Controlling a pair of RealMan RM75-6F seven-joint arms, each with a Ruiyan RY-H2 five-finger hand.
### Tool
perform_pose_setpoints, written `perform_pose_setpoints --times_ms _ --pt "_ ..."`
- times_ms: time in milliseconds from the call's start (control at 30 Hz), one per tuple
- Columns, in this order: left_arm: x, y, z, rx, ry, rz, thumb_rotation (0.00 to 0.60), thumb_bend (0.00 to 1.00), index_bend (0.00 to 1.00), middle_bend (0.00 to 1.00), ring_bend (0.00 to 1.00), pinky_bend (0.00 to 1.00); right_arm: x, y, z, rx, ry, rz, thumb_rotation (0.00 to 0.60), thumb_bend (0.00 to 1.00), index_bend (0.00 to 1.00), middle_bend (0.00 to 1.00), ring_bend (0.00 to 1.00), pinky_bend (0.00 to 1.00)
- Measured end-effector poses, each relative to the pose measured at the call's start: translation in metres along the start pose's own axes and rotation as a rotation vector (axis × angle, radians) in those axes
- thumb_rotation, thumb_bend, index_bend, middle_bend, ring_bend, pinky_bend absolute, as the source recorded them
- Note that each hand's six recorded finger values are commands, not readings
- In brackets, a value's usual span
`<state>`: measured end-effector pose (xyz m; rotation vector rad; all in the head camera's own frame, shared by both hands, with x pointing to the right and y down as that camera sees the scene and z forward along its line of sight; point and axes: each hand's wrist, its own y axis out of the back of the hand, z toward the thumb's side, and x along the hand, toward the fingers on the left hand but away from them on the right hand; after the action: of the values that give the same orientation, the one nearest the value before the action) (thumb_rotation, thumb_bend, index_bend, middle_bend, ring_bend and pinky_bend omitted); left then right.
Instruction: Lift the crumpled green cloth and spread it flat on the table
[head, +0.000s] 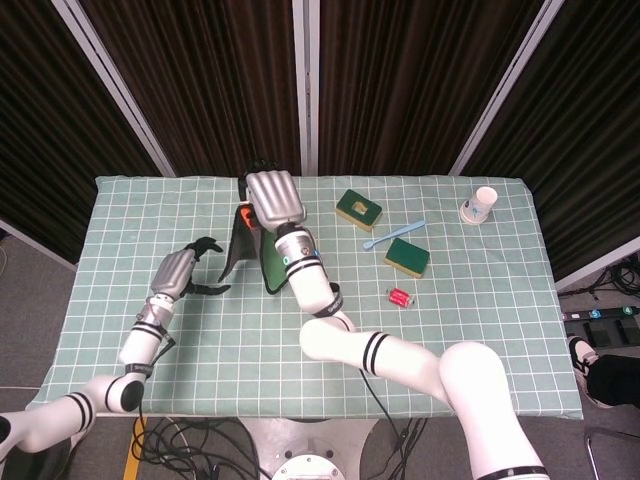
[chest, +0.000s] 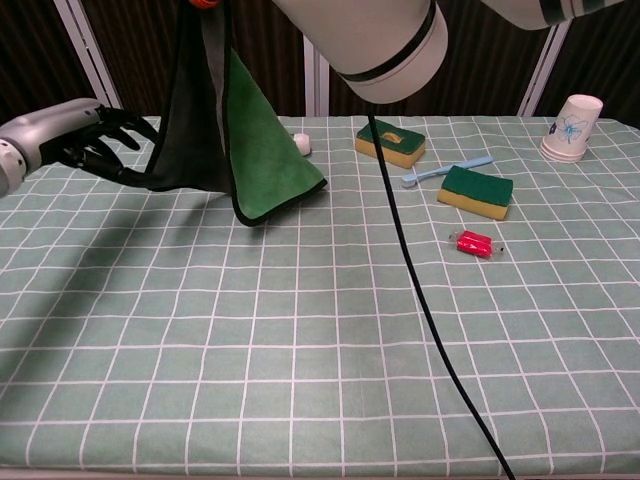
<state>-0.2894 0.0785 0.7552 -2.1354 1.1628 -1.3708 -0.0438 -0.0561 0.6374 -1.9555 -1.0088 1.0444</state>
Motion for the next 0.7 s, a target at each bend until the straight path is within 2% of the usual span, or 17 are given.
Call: perform_pose_setpoints --times_ms 67,167,467,633,700 --pt "0.003 -0.002 -0.001 0.021 0.005 0.016 0.545 0.06 0.35 0.27 0.23 0.34 0.000 -0.001 -0.001 -0.004 0.000 0.000 0.600 0.47 0.75 0.34 0.17 0.21" --pt "0.006 -0.005 -0.002 0.024 0.024 0.036 0.548 0.07 0.37 0.27 0.23 0.34 0.001 -0.002 -0.004 -0.006 -0.001 0.000 0.600 0.47 0.75 0.34 0.17 0.21" --pt "0.009 -0.006 -0.004 -0.123 0.089 0.044 0.548 0.10 0.45 0.27 0.23 0.34 0.004 0.000 -0.009 -0.014 0.007 -0.003 0.600 0.47 0.75 0.34 0.17 0.21" --pt "0.009 -0.006 -0.003 -0.171 0.111 0.043 0.555 0.16 0.54 0.28 0.23 0.34 0.009 0.000 -0.011 -0.009 0.025 -0.002 0.600 0.47 0.75 0.34 0.17 0.21" --pt "0.009 -0.004 -0.002 -0.173 0.116 0.057 0.578 0.20 0.59 0.29 0.24 0.34 0.010 0.000 -0.011 -0.017 0.028 0.000 0.600 0.47 0.75 0.34 0.17 0.21"
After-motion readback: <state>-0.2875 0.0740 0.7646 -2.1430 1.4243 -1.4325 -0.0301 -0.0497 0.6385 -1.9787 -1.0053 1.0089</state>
